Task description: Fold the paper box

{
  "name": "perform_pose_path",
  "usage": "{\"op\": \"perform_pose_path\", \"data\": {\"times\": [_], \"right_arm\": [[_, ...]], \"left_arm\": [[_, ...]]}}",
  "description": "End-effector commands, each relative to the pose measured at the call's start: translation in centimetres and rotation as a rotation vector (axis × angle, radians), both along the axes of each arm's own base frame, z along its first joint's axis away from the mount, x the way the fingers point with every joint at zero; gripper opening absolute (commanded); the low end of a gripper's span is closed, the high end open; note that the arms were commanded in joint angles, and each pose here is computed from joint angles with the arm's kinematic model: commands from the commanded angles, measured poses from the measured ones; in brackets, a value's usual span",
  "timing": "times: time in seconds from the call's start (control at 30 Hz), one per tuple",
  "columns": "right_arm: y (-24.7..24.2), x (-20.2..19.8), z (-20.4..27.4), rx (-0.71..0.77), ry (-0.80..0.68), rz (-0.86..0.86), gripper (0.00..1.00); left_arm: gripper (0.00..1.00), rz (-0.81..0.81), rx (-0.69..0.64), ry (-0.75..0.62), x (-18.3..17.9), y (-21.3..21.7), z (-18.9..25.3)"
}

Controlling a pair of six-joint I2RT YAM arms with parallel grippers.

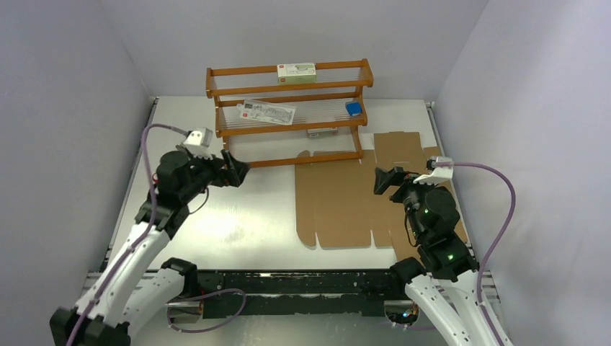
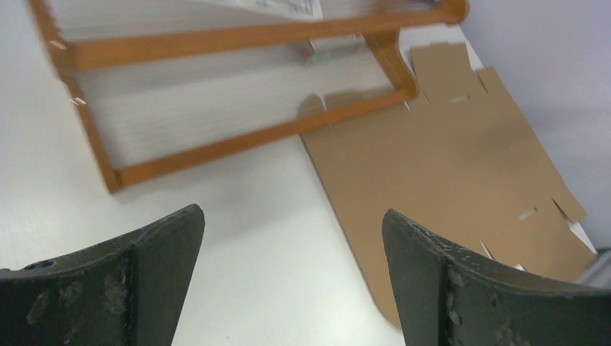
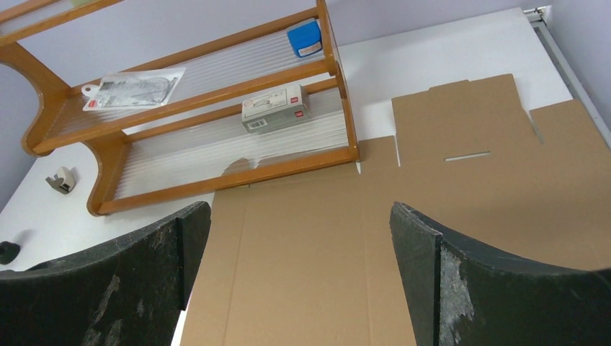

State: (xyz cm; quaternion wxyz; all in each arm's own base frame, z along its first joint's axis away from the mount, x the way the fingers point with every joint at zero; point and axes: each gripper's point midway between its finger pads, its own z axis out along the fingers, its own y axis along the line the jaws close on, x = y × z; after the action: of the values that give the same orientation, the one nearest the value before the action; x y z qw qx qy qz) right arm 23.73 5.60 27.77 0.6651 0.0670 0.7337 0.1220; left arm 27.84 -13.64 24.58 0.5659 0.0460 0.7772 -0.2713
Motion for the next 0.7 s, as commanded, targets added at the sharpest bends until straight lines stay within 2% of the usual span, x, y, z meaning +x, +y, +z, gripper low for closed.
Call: {"op": "perform_pose_path", "data": {"times": [0.0,0.37,0.67], "right_arm": [[0.2,0.0,0.5,0.031,-0.041,0.006,1.0],[1.2,0.7,-1.0,0.013,0.008,0.039,1.0],[1.5,1.1,-1.5,0.004,0.021,0.05,1.0]], "left_arm": [[0.98,-0.046,-0.058,0.075,0.8,-3.5,-1.5],[0.98,-0.016,0.046,0.237,4.1,-12.4,-9.2],[0.98,0.113,0.13,0.261,8.4,-14.3,-14.1]]}}
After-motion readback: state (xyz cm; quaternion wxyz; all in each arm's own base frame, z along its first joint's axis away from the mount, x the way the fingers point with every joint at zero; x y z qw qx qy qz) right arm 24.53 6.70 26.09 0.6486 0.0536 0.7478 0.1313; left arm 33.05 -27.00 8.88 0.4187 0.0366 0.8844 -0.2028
